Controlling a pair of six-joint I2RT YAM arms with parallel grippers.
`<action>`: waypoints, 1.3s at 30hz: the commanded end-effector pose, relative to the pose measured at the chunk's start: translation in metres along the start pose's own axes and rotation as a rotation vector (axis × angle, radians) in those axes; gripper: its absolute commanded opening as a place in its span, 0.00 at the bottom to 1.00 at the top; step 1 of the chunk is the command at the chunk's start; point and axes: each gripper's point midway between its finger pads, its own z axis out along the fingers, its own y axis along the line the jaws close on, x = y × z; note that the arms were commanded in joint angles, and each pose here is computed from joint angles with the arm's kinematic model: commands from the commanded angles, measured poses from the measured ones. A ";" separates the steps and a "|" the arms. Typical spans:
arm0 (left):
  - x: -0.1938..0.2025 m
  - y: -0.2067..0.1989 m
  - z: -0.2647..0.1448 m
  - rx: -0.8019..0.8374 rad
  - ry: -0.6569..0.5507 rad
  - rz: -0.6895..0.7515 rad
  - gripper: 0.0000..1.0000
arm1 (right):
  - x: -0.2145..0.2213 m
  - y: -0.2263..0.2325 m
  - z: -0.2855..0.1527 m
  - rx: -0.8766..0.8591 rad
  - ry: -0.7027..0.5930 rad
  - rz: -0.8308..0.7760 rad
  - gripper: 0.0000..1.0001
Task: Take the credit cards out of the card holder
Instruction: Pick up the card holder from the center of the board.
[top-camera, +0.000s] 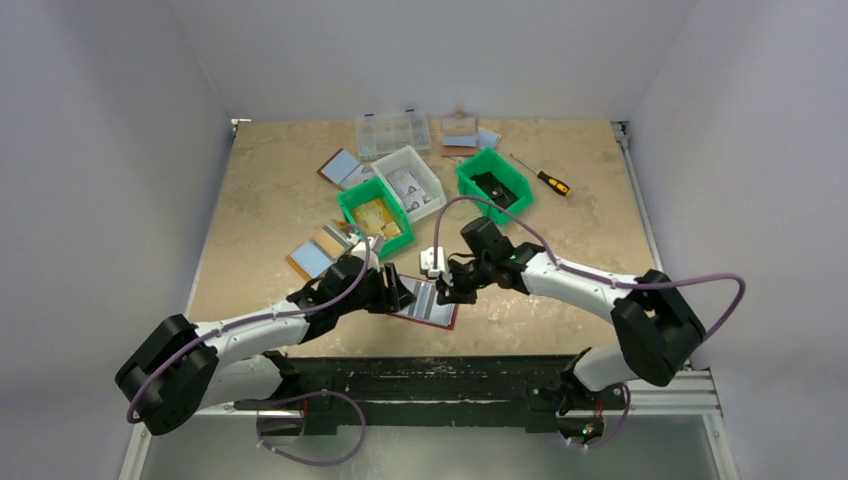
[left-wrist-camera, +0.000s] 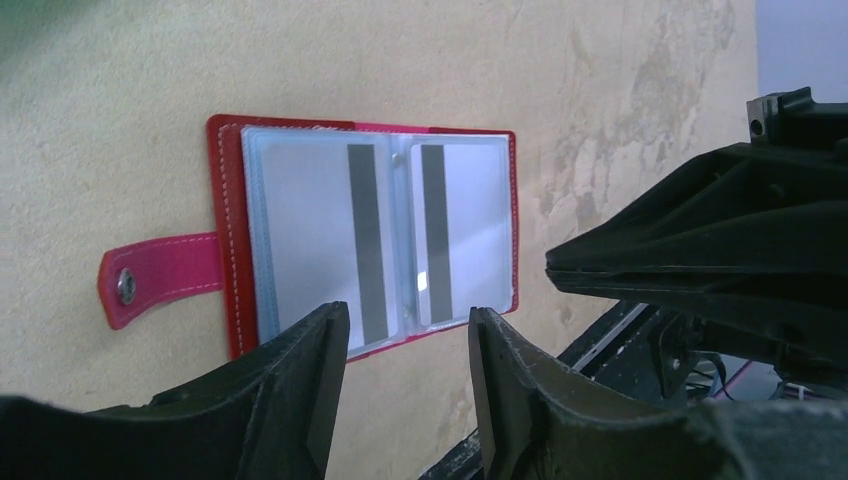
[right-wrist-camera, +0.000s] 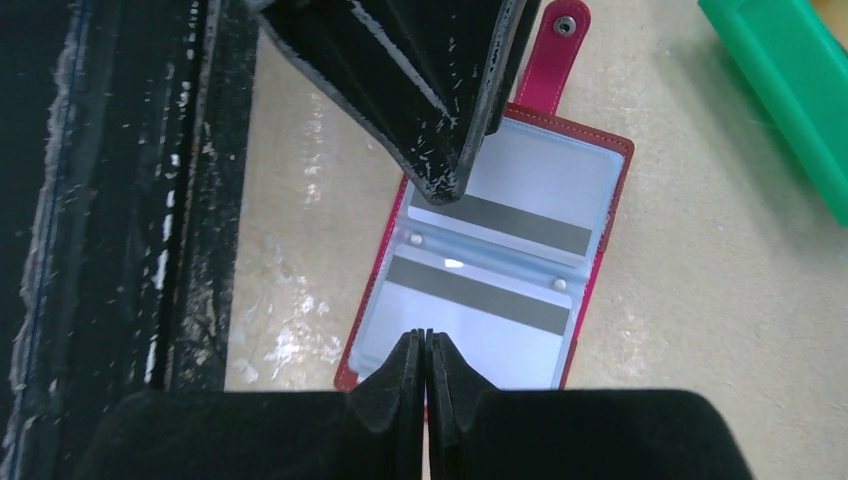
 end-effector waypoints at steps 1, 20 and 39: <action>-0.015 -0.001 0.001 -0.035 -0.026 0.036 0.51 | -0.012 -0.027 0.014 0.131 0.009 -0.002 0.08; -0.010 0.018 0.018 -0.134 0.041 0.084 0.54 | 0.009 -0.030 0.054 0.030 0.114 0.340 0.00; -0.005 0.010 0.019 -0.077 0.077 0.109 0.52 | 0.027 -0.036 0.059 0.055 0.184 0.367 0.00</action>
